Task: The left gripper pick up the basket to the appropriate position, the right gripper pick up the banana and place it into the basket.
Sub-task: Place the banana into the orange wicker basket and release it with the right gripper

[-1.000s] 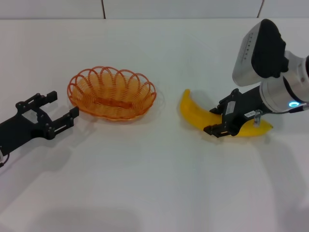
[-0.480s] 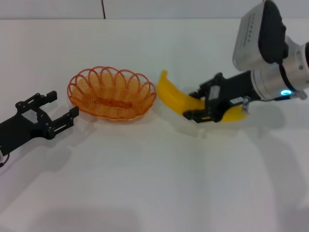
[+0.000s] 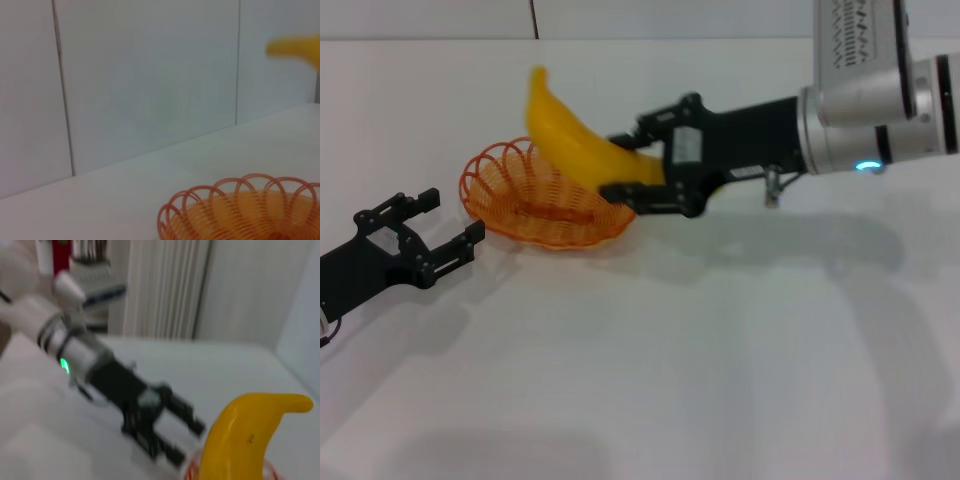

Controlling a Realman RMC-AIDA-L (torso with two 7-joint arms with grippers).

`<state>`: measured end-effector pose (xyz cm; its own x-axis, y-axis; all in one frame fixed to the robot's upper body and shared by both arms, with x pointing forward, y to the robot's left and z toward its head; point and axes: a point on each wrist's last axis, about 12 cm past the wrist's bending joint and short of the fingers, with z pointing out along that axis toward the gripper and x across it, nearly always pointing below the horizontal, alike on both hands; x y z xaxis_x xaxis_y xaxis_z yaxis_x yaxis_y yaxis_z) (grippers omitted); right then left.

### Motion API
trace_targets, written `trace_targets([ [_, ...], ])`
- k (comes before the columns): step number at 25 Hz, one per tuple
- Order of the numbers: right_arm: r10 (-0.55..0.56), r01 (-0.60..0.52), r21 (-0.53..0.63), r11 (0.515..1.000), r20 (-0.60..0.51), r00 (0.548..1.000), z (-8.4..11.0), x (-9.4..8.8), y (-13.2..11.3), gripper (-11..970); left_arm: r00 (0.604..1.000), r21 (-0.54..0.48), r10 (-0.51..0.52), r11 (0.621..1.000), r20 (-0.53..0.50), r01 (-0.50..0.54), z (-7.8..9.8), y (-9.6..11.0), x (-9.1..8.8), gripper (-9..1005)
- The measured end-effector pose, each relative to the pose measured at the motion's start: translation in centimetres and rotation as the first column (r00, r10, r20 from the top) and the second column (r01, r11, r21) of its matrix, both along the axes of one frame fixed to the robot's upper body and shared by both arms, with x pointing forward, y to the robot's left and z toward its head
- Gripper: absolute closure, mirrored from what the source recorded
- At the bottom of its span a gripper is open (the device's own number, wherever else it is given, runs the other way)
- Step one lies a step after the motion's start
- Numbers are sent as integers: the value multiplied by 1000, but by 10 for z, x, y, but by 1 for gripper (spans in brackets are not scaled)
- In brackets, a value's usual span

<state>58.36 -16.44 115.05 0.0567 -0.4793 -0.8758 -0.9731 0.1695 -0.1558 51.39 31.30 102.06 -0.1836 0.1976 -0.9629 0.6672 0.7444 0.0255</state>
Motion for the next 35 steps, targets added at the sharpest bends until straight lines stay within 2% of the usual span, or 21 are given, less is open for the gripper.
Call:
trace_targets([
  [5, 30, -33, 56, 998, 44, 999, -7, 6, 22, 459, 1000, 4, -2, 1000, 6, 2, 0, -1, 0, 240],
  [11, 27, -27, 8, 1000, 50, 998, -19, 17, 50, 456, 1000, -1, -12, 1000, 9, 12, 1, -4, 3, 240],
  [16, 16, -13, -41, 999, 80, 997, -26, 19, 69, 454, 1000, -3, -19, 1000, 9, 19, 2, -7, 5, 240],
  [28, -36, 59, -132, 990, 168, 985, -43, 18, 87, 448, 1000, -6, -25, 1000, 8, 26, 1, -9, 4, 240],
  [35, -38, 64, -156, 986, 167, 985, -49, 16, 90, 445, 1000, -7, -15, 1000, 1, 15, -2, -7, 1, 240],
])
